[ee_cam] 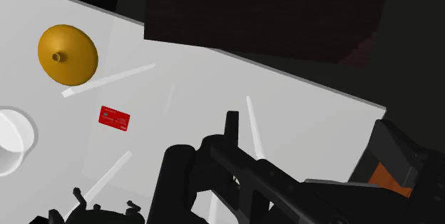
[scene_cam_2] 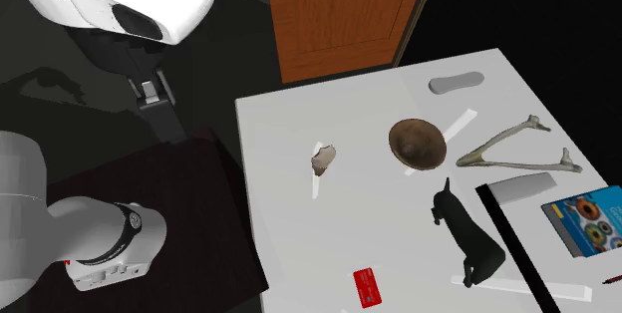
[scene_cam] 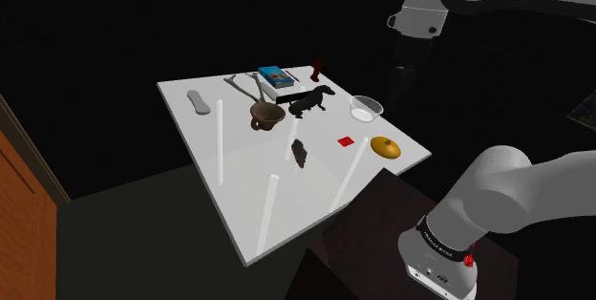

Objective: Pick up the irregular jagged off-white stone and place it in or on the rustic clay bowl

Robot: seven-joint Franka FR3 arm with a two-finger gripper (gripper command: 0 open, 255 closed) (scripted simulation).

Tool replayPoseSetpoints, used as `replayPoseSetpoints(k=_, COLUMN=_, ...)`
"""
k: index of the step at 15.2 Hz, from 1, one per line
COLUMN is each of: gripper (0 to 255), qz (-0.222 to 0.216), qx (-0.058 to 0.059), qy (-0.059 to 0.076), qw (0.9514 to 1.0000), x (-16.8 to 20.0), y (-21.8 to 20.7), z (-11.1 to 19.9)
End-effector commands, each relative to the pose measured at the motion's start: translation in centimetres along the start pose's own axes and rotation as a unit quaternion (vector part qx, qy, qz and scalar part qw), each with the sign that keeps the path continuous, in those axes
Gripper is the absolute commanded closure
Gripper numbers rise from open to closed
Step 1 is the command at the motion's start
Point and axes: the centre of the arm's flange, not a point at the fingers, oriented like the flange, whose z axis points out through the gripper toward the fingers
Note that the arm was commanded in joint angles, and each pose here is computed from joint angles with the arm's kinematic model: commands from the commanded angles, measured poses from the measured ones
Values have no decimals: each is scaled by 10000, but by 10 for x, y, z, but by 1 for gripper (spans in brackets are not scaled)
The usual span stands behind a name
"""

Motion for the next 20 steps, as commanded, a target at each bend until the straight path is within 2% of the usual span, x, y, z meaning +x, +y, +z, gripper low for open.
replayPoseSetpoints(k=1, gripper=0, qz=0, qx=0, qy=0, qw=10000, x=0, y=0, z=0)
replayPoseSetpoints(k=10, gripper=0, qz=-67, qx=-236, qy=506, qw=9984, x=62, y=0, z=91)
replayPoseSetpoints(k=20, gripper=0, qz=-142, qx=-498, qy=1067, qw=9929, x=141, y=4, z=183)
